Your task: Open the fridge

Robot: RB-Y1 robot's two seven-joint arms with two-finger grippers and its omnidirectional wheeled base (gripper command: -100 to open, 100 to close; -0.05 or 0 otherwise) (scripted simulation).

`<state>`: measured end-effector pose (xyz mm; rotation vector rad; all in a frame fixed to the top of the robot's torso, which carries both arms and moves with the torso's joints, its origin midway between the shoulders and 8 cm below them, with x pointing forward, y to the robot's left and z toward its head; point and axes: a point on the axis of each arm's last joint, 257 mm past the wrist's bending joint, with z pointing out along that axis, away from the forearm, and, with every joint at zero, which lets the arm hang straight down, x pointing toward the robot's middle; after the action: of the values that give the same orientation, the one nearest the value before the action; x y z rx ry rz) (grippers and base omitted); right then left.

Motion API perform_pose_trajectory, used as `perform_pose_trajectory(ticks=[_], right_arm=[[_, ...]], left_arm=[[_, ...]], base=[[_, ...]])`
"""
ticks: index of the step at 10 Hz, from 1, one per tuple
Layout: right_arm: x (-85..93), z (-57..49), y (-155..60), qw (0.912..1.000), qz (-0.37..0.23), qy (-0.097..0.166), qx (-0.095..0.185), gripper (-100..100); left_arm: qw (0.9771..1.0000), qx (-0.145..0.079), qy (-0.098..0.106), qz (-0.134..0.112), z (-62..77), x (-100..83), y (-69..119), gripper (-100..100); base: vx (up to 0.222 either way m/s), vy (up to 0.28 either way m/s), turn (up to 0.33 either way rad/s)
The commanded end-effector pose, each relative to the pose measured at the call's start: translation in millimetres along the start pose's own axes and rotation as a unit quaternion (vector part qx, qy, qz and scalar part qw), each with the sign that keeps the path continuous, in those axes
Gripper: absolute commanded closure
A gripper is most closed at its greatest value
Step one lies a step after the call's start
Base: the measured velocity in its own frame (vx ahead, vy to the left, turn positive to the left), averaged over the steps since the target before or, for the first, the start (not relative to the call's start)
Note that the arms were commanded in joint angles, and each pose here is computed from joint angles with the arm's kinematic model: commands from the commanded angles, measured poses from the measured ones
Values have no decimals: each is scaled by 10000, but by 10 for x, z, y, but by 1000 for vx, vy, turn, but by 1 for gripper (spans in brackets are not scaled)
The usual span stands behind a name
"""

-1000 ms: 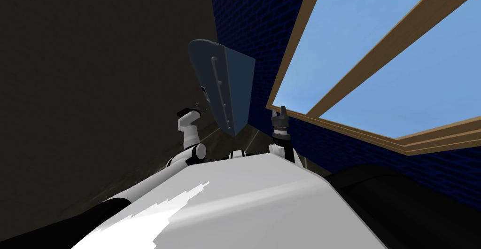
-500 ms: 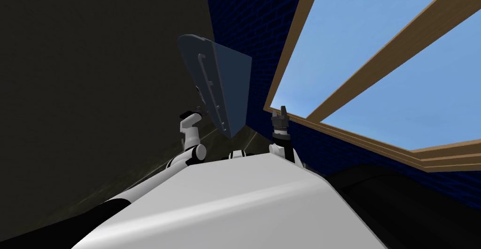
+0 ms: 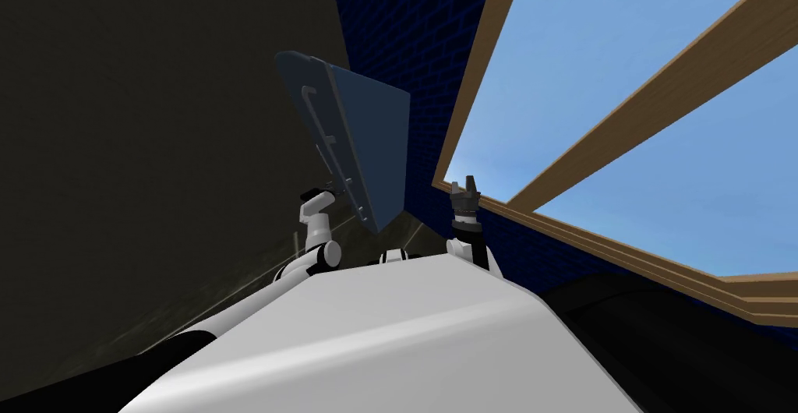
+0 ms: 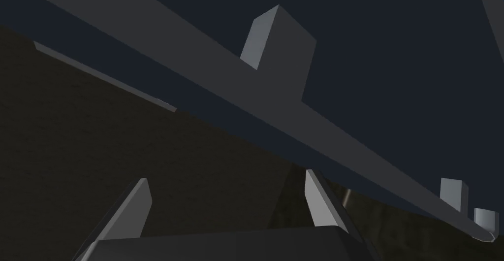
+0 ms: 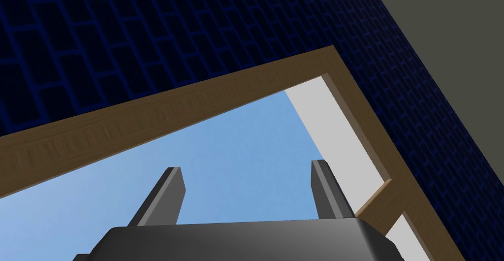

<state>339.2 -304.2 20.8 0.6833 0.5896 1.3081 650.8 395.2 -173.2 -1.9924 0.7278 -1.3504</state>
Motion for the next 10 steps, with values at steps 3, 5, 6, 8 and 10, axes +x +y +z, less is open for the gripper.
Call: perform_pose_trajectory(ticks=[3, 5, 6, 8, 10], right_arm=[[0, 0, 0, 10000, 0, 0, 0, 0], [0, 1, 0, 10000, -1, 1, -1, 0], [0, 1, 0, 10000, -1, 1, -1, 0], [-1, 1, 0, 10000, -3, 3, 0, 0], [-1, 1, 0, 10000, -4, 3, 0, 0]], left_arm=[[9998, -39, -188, -37, 26, -211, 86, -100], [9998, -41, -193, -41, 26, -217, 92, 100], [9998, -171, -110, -10, 37, -126, 217, 100], [9997, -241, -11, 32, 45, -19, 280, 100], [9994, -312, 88, 74, 50, 88, 344, 100]], base=[[53, -138, 48], [-4, -16, -5], [-93, 170, -82], [-76, 266, -80], [-121, 295, -47]])
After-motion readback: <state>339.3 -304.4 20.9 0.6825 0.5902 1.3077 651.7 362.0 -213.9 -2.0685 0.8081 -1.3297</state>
